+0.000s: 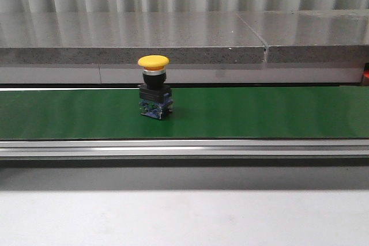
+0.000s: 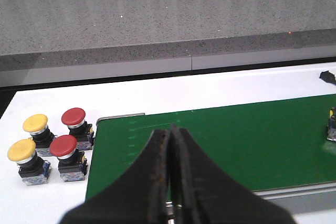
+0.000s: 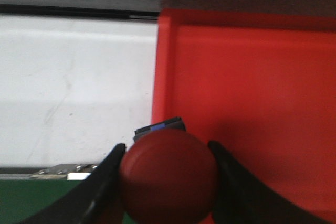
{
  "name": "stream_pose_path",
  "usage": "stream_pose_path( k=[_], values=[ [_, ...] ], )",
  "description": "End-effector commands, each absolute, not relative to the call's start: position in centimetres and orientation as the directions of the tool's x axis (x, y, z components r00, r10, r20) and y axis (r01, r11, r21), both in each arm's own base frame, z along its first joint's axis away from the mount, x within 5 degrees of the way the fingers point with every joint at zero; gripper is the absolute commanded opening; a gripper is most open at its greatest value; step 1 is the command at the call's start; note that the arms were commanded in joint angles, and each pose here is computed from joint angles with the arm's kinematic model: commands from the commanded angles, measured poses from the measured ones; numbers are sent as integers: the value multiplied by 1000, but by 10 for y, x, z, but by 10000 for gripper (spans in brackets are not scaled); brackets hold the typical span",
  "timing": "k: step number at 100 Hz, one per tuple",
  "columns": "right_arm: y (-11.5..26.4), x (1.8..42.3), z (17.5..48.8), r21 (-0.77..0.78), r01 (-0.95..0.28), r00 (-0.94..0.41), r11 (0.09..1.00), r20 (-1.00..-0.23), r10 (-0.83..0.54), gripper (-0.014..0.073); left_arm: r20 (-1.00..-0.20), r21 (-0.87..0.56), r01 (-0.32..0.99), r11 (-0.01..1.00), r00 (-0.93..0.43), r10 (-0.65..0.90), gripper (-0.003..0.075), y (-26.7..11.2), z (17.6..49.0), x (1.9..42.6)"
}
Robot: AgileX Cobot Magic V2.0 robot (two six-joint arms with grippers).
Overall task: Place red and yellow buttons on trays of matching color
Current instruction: 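Lift the red button with the right gripper over the red tray, then lower the red button into the red tray and open the right gripper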
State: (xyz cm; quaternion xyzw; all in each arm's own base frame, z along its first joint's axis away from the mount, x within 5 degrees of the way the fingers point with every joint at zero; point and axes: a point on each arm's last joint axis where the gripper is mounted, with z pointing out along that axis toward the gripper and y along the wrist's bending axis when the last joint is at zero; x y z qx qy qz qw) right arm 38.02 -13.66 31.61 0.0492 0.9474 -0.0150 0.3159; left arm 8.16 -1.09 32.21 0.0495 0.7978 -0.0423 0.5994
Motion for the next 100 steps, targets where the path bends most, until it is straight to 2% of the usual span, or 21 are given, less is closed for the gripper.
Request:
stream_pose_path(
  k=[1, 25, 51, 80, 89, 94, 100],
  values=[
    [-148, 388, 339, -23, 125, -724, 992, -685, 76, 105, -983, -9, 138, 990, -183, 17, -20, -12, 337, 83],
    [-167, 427, 301, -15, 133, -744, 991, -662, 90, 105, -983, -9, 138, 990, -183, 17, -20, -12, 337, 83],
    [-177, 446, 260, -2, 141, -779, 990, -618, 110, 105, -983, -9, 138, 990, -183, 17, -20, -12, 337, 83],
    [-181, 451, 246, -1, 148, -782, 989, -612, 116, 110, -983, -9, 138, 990, -183, 17, -20, -12, 337, 83],
    [-181, 451, 246, -1, 148, -783, 989, -611, 116, 160, -983, -9, 138, 990, -183, 17, -20, -12, 337, 83],
    [-181, 451, 246, -1, 148, -784, 989, -610, 117, 218, -983, -9, 138, 990, -183, 17, -20, -12, 337, 83],
    [-181, 451, 245, 0, 147, -786, 989, -607, 117, 325, -983, -9, 138, 990, -183, 17, -20, -12, 337, 83]
  ],
)
